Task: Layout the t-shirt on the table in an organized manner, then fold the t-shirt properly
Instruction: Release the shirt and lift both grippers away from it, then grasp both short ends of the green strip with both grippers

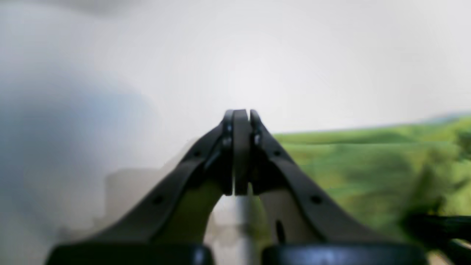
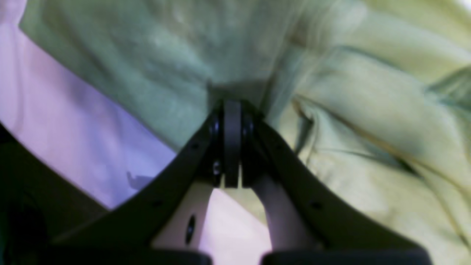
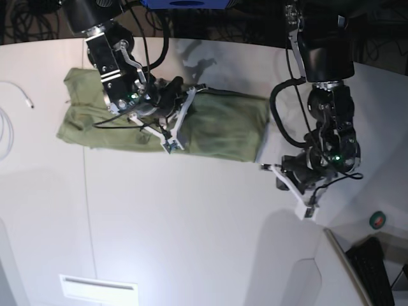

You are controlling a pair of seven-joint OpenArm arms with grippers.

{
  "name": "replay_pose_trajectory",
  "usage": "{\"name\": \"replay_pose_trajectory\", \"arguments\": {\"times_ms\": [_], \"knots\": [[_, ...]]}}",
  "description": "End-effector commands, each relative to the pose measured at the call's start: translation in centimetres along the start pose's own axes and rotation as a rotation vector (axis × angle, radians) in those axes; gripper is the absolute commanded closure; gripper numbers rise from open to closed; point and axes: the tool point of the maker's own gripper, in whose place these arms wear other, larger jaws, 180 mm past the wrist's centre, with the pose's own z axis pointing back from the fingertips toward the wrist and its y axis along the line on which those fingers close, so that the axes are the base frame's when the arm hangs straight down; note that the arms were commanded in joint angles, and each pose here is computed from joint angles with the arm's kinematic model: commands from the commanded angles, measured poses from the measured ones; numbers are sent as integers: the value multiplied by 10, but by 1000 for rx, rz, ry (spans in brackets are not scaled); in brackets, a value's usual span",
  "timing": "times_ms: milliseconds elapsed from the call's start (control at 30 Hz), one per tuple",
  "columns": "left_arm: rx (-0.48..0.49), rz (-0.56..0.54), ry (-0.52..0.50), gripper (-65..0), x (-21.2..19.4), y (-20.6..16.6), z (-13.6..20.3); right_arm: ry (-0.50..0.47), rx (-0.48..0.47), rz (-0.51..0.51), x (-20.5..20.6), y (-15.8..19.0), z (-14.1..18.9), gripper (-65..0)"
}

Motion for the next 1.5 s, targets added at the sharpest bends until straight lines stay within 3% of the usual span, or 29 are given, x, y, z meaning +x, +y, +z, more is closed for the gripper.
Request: {"name": "replay_pose_trajectory", "arguments": {"times_ms": [0, 100, 200, 300, 433, 633, 767, 867, 933, 1200, 1333, 1467], "knots": [[-31, -15, -40, 0, 12, -12, 4, -98, 7, 17, 31, 4, 13, 0], [-44, -16, -51, 0, 5, -23, 11, -202, -46, -2, 53, -17, 42, 0], [-134, 59, -66, 0, -1, -44, 8, -290, -130, -70, 66, -51, 72, 0], [-249, 113, -17, 0, -21, -74, -10, -325, -224, -153, 61, -91, 93, 0], [-325, 90, 10, 0, -37, -109, -30, -365, -346, -307, 45, -152, 121, 0], [-359, 99, 75, 0, -82, -128, -38, -384, -320, -624, 13, -207, 149, 0], [-322, 88, 107, 0, -101, -107, -34, -307, -244, -785, -23, -241, 151, -269], [-307, 80, 112, 0, -103, -97, -33, -277, -126, -806, -41, -246, 148, -419], [-301, 76, 103, 0, -98, -94, -33, -255, -92, -784, -46, -248, 143, -456], [-211, 87, -105, 0, -33, -54, 0, -147, -5, -727, -56, -220, 117, -446], [-99, 113, -114, 0, -27, -3, 31, -136, 11, -706, -53, -213, 111, -447], [-34, 99, -67, 0, -59, 56, 50, -111, 34, -680, -52, -201, 101, -447]]}}
